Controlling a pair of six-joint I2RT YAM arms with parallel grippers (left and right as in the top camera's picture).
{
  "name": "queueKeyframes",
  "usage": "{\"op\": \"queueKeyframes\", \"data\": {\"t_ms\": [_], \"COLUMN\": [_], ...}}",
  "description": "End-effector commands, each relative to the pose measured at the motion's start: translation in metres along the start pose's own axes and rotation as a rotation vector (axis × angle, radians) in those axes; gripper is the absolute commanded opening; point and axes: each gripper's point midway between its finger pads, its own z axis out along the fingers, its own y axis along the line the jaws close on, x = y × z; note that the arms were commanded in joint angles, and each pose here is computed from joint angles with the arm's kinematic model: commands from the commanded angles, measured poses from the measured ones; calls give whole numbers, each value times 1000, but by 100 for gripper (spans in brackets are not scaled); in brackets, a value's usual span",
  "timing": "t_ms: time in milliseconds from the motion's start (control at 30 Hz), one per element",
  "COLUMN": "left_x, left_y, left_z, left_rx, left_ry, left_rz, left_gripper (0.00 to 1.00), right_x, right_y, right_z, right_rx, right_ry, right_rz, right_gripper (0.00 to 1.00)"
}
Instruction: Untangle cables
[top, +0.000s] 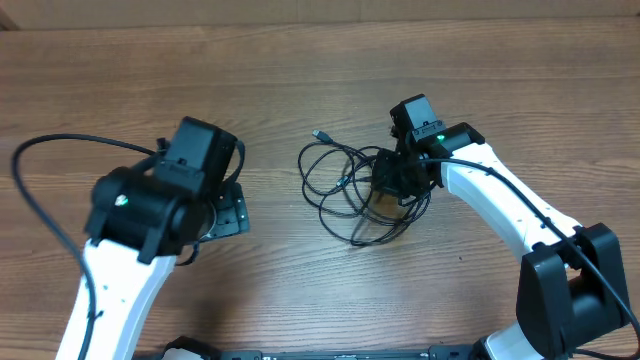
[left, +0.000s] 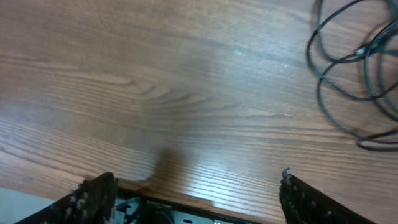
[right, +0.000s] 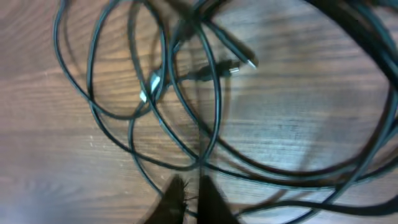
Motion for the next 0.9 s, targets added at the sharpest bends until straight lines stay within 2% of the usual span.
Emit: {"op": "queueKeyframes", "data": {"t_ms": [0, 133, 267, 333, 600, 867], "left_x": [4, 6, 4, 0, -29, -48], "left_y": [2, -1, -5, -8, -36, -56], "left_z": [21, 38, 48, 49, 51, 50], "left_rx": [-51, -65, -68, -60, 59, 140], "left_ry": [28, 49, 52, 42, -61, -121], "left_rz": [-11, -6, -5, -7, -38, -53], "left_gripper": [85, 87, 87, 89, 98, 100], "right_x": [-1, 3, 2, -4, -46, -78], "right_y": [8, 55, 103, 120, 140, 111], "right_z": [-1, -30, -96, -134, -284, -373], "right_rx": [-39, -246, -411, -433, -279, -50], "right_ry": [4, 33, -3, -66, -510, -874], "right_rz": [-29, -257, -432, -498, -558, -455], "right_gripper": [4, 4, 4, 4, 4, 4]}}
